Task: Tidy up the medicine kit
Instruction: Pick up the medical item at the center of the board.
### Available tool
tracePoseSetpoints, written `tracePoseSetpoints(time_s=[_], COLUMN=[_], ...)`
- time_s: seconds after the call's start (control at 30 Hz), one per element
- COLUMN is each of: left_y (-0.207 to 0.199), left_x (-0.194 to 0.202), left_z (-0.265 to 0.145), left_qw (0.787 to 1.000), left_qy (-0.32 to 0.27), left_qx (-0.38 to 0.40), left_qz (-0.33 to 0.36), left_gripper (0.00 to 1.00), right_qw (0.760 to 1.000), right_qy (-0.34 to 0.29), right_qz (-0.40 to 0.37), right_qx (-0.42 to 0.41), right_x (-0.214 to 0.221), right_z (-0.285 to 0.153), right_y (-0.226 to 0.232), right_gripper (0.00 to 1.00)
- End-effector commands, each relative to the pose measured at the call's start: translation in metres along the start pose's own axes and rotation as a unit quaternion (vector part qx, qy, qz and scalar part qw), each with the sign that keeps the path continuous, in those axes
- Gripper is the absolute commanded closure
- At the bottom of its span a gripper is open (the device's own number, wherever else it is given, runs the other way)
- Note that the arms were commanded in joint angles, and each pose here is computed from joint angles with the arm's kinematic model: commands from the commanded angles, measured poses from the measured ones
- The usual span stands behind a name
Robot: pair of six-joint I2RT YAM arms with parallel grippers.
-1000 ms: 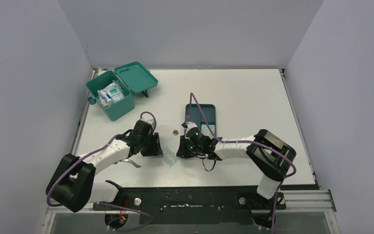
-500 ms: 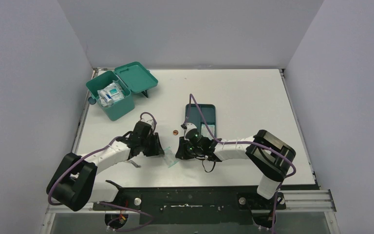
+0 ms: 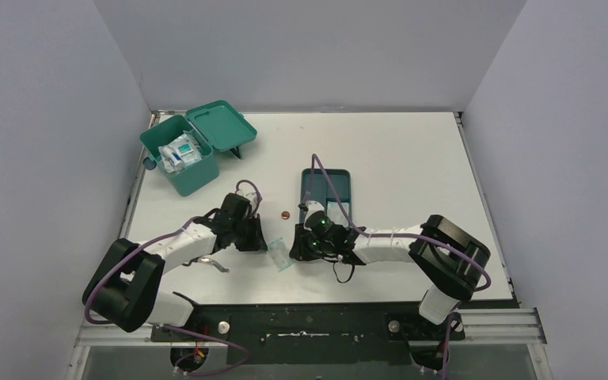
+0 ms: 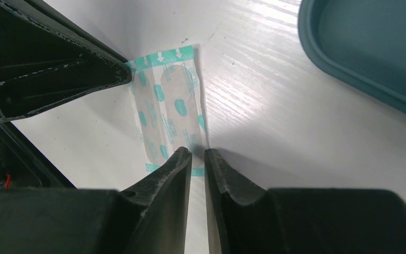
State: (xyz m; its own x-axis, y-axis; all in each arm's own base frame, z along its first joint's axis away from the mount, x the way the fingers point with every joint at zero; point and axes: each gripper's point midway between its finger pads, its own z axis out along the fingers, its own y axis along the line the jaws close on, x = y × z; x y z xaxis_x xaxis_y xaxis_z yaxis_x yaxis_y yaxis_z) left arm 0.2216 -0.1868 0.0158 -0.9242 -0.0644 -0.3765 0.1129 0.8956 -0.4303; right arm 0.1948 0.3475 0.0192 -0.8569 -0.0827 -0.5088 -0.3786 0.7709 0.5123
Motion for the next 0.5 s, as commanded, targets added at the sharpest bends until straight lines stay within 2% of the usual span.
tracePoseSetpoints(time_s=[0.0, 0.07, 0.13, 0.3, 0.47], left_y=[-0.024, -0.033, -0.042, -0.053, -0.070], left_x=[-0.020, -0.027, -0.032, -0.040, -0.048], left_z=[-0.010, -0.016, -0.021, -0.032, -0.044], left_qw=[0.997, 0.995, 0.991, 0.980, 0.962], left_qy=[-0.025, -0.042, -0.056, -0.078, -0.112], left_qx=[0.042, 0.061, 0.080, 0.102, 0.138], left_qz=[0.052, 0.071, 0.097, 0.151, 0.208], left_gripper=[1.00, 1.00, 1.00, 1.00, 1.00], right_qw=[0.999, 0.997, 0.996, 0.991, 0.981], right_qy=[-0.046, -0.062, -0.077, -0.106, -0.133], right_qz=[-0.028, -0.037, -0.044, -0.048, -0.097], right_qx=[0.009, 0.004, -0.005, -0.068, -0.102], right_x=[-0.021, -0.029, -0.037, -0.057, -0.074], right_z=[-0.020, -0.028, -0.037, -0.063, -0.084], right_y=[0.003, 0.005, 0.009, 0.011, 0.015], right_gripper=[0.80, 0.76, 0.67, 0.50, 0.47])
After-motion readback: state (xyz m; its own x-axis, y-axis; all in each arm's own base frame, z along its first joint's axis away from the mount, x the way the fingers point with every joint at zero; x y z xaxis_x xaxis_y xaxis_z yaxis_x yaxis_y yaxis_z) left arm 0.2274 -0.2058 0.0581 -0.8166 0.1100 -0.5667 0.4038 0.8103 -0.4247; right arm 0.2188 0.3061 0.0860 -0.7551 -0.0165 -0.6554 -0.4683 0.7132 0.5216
